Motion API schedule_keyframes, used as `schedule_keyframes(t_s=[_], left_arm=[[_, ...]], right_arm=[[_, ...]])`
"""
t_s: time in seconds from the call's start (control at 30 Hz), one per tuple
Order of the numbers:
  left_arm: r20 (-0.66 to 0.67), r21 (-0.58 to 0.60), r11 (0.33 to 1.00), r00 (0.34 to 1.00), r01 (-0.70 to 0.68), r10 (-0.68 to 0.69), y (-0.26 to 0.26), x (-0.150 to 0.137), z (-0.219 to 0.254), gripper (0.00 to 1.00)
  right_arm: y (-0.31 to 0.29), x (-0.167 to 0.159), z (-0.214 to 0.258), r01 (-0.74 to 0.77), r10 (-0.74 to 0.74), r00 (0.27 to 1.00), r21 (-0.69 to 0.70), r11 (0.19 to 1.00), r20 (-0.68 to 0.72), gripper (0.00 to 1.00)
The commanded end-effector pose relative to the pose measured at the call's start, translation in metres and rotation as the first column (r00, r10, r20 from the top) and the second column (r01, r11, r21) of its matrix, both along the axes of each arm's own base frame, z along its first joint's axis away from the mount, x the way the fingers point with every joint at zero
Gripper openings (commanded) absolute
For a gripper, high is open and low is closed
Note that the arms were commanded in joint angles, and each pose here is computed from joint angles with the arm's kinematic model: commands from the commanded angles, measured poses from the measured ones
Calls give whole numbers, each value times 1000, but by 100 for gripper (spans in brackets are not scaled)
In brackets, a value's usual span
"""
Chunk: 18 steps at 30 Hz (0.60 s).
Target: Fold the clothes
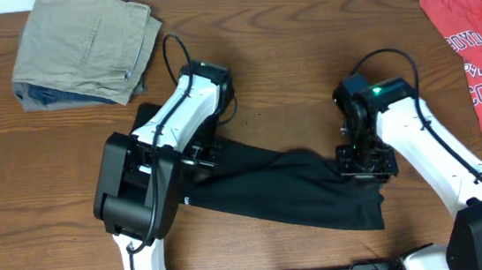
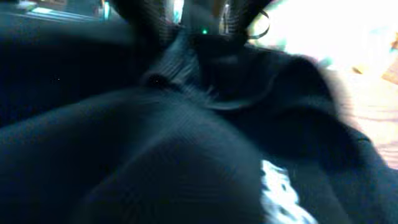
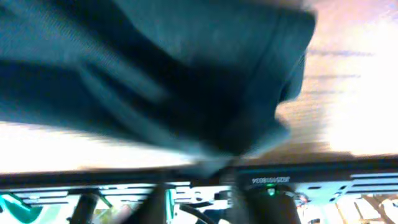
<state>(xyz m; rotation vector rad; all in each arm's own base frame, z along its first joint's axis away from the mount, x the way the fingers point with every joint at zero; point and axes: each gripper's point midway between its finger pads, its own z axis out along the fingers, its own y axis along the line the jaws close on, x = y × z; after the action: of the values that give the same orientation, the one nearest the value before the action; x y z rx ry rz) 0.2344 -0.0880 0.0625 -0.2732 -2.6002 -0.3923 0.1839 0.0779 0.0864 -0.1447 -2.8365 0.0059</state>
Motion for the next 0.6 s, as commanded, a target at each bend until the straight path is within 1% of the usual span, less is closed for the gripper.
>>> schedule_keyframes(t_s=[0.0,0.03,0.1,0.13,0.17,0.23,0.27,0.3,0.43,0.47,0.5,0.53,0.57], left_arm=[[5,14,1000,1000,-8,8,4,-2,1,43],[7,14,1000,1000,-8,8,4,-2,1,45],[7,13,1000,1000,-8,7,4,-1,1,46],[8,13,1000,1000,-7,7,4,-1,1,46],[8,13,1000,1000,-7,7,4,-1,1,46],[11,11,1000,1000,-8,8,3,0,4,44],[19,8,1000,1000,-9,9,2,3,6,41],[27,3,1000,1000,-10,9,1,5,8,40],[96,-29,1000,995,-9,11,-7,22,10,40],[125,-46,999,992,-8,14,-10,28,6,48],[150,-57,998,989,-7,15,-13,34,3,84],[176,-70,998,984,-5,17,-16,40,0,98],[208,-85,996,978,-2,20,-19,48,-4,98]], right_arm=[[2,-5,0,-1,1,1000,-3,1000,2,66],[2,-4,0,-1,1,1000,-3,1000,3,73],[1,-4,0,0,0,1000,-3,1000,5,86],[1,-3,0,1,-1,1000,-3,1000,6,95],[1,-3,0,4,-4,1000,-2,1000,6,99],[-1,0,2,15,-15,1000,0,1000,13,99],[-1,1,2,21,-21,1000,1,1000,17,99],[-2,3,2,23,-23,1000,4,1000,21,99],[-4,8,2,40,-40,999,9,999,37,99],[-4,9,1,40,-41,998,11,999,42,99],[-3,10,1,39,-40,998,13,999,46,99],[-3,12,1,39,-40,998,14,999,51,99],[-3,13,1,39,-40,998,16,999,57,99]])
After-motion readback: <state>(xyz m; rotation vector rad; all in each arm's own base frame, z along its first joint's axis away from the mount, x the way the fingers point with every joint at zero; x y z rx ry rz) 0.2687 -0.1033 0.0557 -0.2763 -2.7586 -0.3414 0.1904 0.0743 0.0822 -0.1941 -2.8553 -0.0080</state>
